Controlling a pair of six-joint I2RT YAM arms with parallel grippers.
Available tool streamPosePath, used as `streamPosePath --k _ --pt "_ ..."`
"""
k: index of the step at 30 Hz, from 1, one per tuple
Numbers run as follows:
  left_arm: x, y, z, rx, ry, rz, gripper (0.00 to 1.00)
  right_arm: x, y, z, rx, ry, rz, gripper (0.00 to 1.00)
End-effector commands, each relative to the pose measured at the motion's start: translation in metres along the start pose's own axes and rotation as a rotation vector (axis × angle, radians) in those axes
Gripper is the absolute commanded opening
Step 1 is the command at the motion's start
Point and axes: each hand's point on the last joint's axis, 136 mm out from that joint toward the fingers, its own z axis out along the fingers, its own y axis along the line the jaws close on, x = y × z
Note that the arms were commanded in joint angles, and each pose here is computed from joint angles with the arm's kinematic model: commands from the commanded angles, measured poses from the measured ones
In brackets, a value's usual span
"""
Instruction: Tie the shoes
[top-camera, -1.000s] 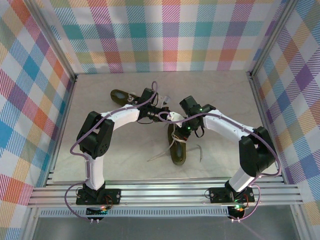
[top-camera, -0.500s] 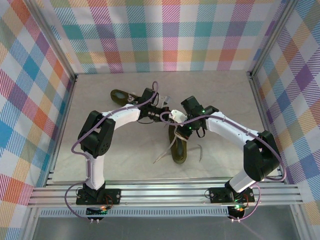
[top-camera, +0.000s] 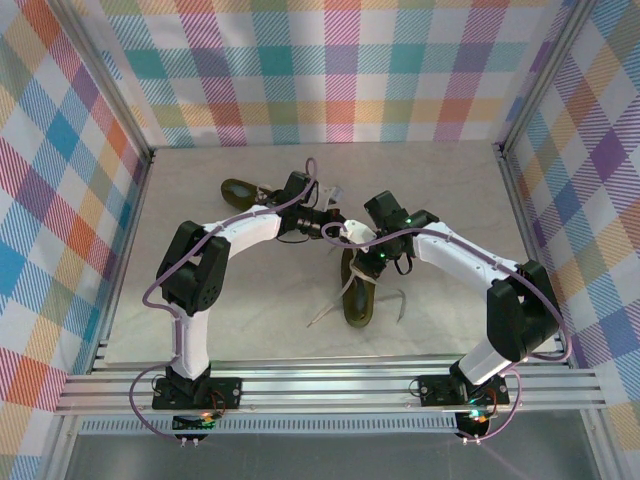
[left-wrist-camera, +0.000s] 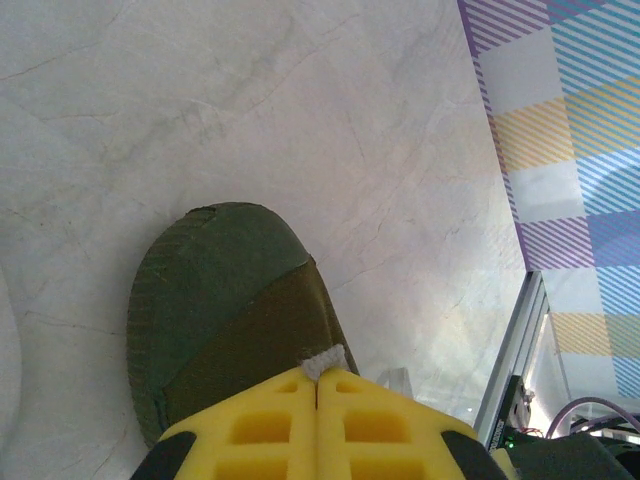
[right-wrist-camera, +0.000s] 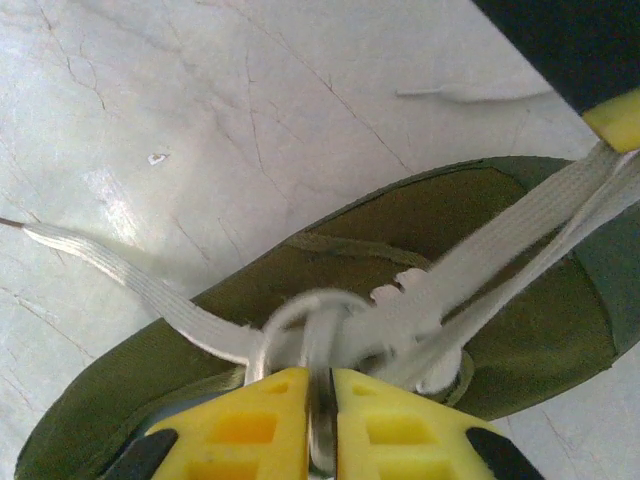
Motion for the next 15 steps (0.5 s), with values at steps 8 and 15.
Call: streamPosePath --k 8,15 --pt "0.005 0.004 0.004 0.011 0.012 -0.013 0.0 0.003 0.008 0.011 -0.066 0.02 0.007 0.22" --pt "0.004 0.003 0.003 0.014 0.011 -0.011 0.0 0.004 0.008 0.014 -0.072 0.028 0.008 0.18"
